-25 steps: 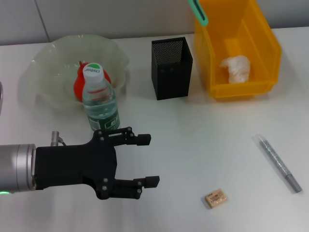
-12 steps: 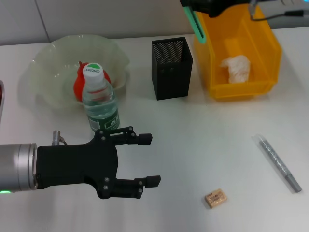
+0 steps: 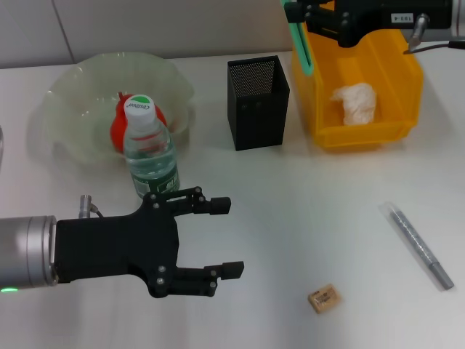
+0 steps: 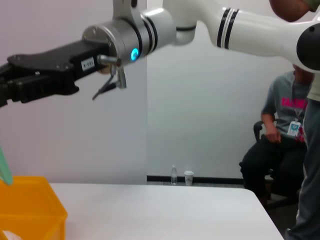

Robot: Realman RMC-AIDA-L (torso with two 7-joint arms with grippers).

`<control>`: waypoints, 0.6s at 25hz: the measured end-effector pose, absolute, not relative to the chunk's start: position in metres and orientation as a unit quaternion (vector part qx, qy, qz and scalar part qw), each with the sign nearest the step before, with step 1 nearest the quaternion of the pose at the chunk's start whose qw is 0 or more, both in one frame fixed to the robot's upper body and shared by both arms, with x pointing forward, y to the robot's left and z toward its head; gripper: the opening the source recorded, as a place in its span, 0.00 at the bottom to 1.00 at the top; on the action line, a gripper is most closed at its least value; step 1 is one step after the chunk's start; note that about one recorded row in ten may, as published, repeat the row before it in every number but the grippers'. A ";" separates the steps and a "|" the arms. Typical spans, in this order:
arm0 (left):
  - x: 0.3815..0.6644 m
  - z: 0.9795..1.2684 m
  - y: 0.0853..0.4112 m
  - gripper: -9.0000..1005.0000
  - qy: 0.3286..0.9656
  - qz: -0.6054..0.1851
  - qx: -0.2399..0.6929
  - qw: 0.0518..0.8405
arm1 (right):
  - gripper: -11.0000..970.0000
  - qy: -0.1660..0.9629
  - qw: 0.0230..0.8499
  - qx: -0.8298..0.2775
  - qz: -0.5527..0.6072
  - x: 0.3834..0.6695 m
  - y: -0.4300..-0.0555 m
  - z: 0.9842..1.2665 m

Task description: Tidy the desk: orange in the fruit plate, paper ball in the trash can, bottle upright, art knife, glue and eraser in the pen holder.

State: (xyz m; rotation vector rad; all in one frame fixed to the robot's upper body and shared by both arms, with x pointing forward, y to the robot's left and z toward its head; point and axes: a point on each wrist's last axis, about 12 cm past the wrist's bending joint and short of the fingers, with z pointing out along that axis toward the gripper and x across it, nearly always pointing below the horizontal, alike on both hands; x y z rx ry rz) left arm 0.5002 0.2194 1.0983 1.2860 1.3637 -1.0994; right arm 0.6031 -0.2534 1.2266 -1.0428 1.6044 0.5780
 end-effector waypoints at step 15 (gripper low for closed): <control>0.499 1.099 0.217 0.81 0.546 -0.460 0.510 0.479 | 0.19 0.664 0.562 -0.412 0.269 0.623 -0.268 1.206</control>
